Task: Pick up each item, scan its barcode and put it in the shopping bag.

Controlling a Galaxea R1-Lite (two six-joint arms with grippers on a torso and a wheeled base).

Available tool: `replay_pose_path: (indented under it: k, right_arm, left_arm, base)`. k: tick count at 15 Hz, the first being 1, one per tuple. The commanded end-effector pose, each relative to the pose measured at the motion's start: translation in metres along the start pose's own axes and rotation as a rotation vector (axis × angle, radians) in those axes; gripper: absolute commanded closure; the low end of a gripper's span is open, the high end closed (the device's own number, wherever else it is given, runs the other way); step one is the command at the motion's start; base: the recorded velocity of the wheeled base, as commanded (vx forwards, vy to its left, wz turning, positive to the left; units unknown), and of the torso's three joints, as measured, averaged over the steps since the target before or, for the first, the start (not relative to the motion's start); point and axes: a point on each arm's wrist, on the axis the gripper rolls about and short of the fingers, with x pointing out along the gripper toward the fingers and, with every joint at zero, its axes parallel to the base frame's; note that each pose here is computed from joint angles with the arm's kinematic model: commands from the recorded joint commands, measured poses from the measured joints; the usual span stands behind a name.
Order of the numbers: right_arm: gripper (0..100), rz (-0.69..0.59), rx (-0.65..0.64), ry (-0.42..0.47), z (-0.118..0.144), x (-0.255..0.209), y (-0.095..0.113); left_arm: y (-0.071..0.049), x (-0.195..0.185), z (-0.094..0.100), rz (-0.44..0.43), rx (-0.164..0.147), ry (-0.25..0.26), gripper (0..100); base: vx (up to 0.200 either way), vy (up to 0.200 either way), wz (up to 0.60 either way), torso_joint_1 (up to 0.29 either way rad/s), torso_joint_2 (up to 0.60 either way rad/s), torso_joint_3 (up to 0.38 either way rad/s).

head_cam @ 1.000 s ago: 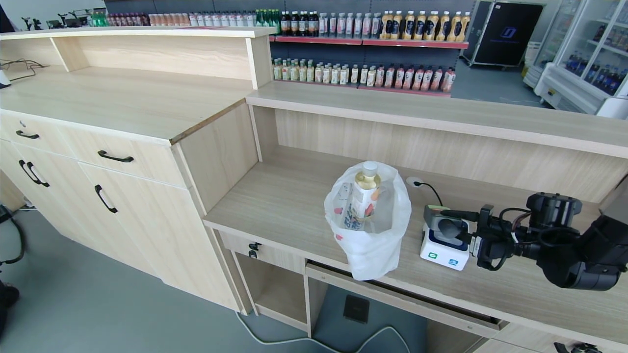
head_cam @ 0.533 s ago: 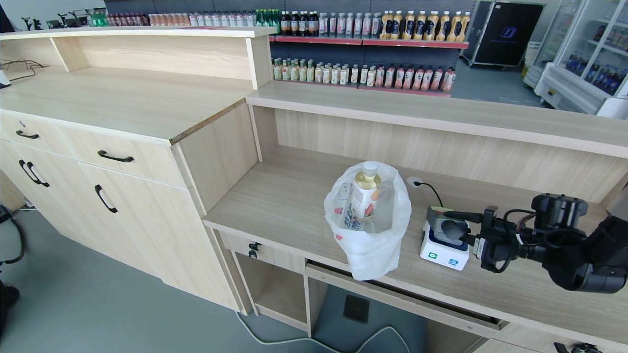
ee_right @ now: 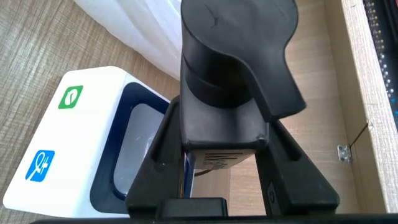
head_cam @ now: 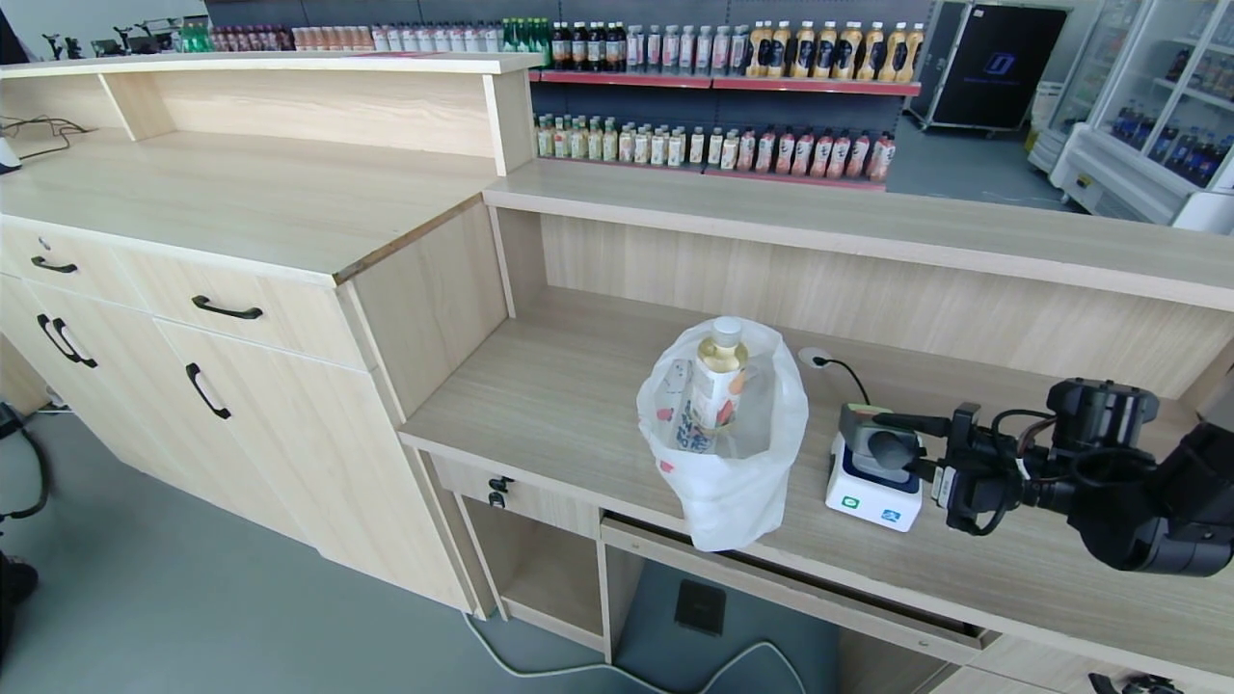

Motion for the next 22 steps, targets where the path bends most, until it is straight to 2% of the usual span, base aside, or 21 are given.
replay_pose_path:
  k: [1,2,4,6,8,12,14,15,18,19,20,22]
  right_arm:
    - [100,-0.009,-0.006,0.0,0.001,-0.001,-0.004]
    - [100,-0.028,-0.012,0.002,0.004,-0.004,-0.015]
    - [100,-0.059,0.064,0.019,0.013,-0.02,-0.036]
    - [100,-0.128,0.244,0.103,0.043,-0.076,-0.078]
    - [100,-0.168,0.347,0.153,0.058,-0.106,-0.092]
    - [100,-0.175,0.386,0.2,0.08,-0.128,-0.106]
    - [100,-0.173,0.439,0.174,0.097,-0.119,-0.117]
    - [100,-0.196,0.455,0.189,0.105,-0.111,-0.123]
    - [100,-0.332,0.627,0.202,0.138,-0.075,-0.14]
    - [100,-0.354,0.705,0.177,0.148,-0.063,-0.142]
    - [100,-0.322,0.828,0.141,0.154,-0.048,-0.136]
    - [100,-0.245,0.931,0.169,0.149,-0.036,-0.113]
  left_arm:
    - [0.0,0.0,0.0,0.0,0.0,-0.001,0]
    - [0.0,0.0,0.0,0.0,0.0,-0.001,0]
    - [0.0,0.0,0.0,0.0,0.0,-0.001,0]
    - [0.0,0.0,0.0,0.0,0.0,-0.001,0]
    - [0.0,0.0,0.0,0.0,0.0,-0.001,0]
    - [0.0,0.0,0.0,0.0,0.0,-0.001,0]
    - [0.0,0.0,0.0,0.0,0.0,-0.001,0]
    - [0.0,0.0,0.0,0.0,0.0,-0.001,0]
    - [0.0,0.0,0.0,0.0,0.0,-0.001,0]
    - [0.0,0.0,0.0,0.0,0.0,-0.001,0]
    - [0.0,0.0,0.0,0.0,0.0,-0.001,0]
    - [0.0,0.0,0.0,0.0,0.0,-0.001,0]
  base:
    - [0.0,0.0,0.0,0.0,0.0,0.0]
    - [0.0,0.0,0.0,0.0,0.0,0.0]
    - [0.0,0.0,0.0,0.0,0.0,0.0]
    - [0.0,0.0,0.0,0.0,0.0,0.0]
    - [0.0,0.0,0.0,0.0,0.0,0.0]
    - [0.0,0.0,0.0,0.0,0.0,0.0]
    - [0.0,0.0,0.6,0.0,0.0,-0.002]
    - [0.0,0.0,0.6,-0.002,0.01,0.007]
    - [0.0,0.0,0.6,0.002,0.0,0.002]
    - [0.0,0.0,0.0,0.0,0.0,0.0]
    - [0.0,0.0,0.0,0.0,0.0,0.0]
    - [0.0,0.0,0.0,0.0,0.0,0.0]
